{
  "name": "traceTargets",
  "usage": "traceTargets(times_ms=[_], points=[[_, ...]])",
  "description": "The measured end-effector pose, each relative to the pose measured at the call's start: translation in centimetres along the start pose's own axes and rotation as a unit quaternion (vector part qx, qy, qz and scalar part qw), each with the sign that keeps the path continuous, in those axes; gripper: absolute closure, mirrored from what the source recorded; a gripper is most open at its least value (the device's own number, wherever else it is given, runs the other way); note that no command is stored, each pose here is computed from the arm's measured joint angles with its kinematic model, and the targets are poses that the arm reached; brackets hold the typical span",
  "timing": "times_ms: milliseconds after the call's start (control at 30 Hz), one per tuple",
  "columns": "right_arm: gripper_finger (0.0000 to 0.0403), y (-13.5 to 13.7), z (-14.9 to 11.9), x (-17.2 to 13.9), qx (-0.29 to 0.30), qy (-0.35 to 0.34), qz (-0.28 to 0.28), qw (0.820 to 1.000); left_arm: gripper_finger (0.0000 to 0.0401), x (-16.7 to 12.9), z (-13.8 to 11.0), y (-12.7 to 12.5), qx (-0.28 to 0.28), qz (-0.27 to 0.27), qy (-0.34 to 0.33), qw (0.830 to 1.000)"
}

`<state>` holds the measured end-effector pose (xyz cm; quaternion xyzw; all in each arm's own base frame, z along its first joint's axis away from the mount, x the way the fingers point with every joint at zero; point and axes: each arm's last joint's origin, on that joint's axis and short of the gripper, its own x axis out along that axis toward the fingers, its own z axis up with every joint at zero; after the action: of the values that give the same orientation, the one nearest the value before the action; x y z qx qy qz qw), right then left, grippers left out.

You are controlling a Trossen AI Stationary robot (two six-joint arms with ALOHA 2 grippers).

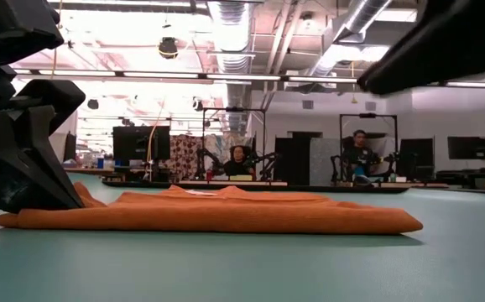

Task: Roll towel
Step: Roll the orange towel

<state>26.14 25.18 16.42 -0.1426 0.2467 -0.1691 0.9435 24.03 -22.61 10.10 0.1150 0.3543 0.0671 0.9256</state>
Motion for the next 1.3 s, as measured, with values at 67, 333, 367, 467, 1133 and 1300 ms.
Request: traceTargets(times_ms=[67, 333, 367, 467, 1133, 1300], points=[[0.0177, 0.0, -1.6, 0.2, 0.018, -0.017, 0.000, 1.000, 0.0401, 0.0, 0.1, 0.0, 0.003, 0.000, -0.004, 1.000], [0.0159, -1.1, -5.6, 0.9, 0.070, -0.111, 0.106, 0.986, 0.0401, 0.2, 0.2, 0.1, -0.002, 0.000, -0.006, 1.000], [0.0159, -1.4, -5.6, 1.1, 0.062, -0.119, 0.112, 0.984, 0.0401, 0.2, 0.3, 0.1, -0.005, 0.001, -0.005, 1.000], [0.0159, -2.0, -5.5, 2.2, 0.030, -0.116, 0.126, 0.985, 0.0401, 0.5, 0.4, 0.4, -0.013, -0.003, 0.002, 1.000], [0.0158, -2.4, -9.6, 6.5, 0.006, -0.035, 0.183, 0.983, 0.0401, 1.1, 0.5, 1.0, -0.037, -0.010, 0.025, 0.999], [0.0158, -2.3, -13.1, 7.4, 0.066, -0.037, 0.164, 0.984, 0.0401, 1.2, 0.4, 1.1, -0.047, -0.012, 0.030, 0.998]])
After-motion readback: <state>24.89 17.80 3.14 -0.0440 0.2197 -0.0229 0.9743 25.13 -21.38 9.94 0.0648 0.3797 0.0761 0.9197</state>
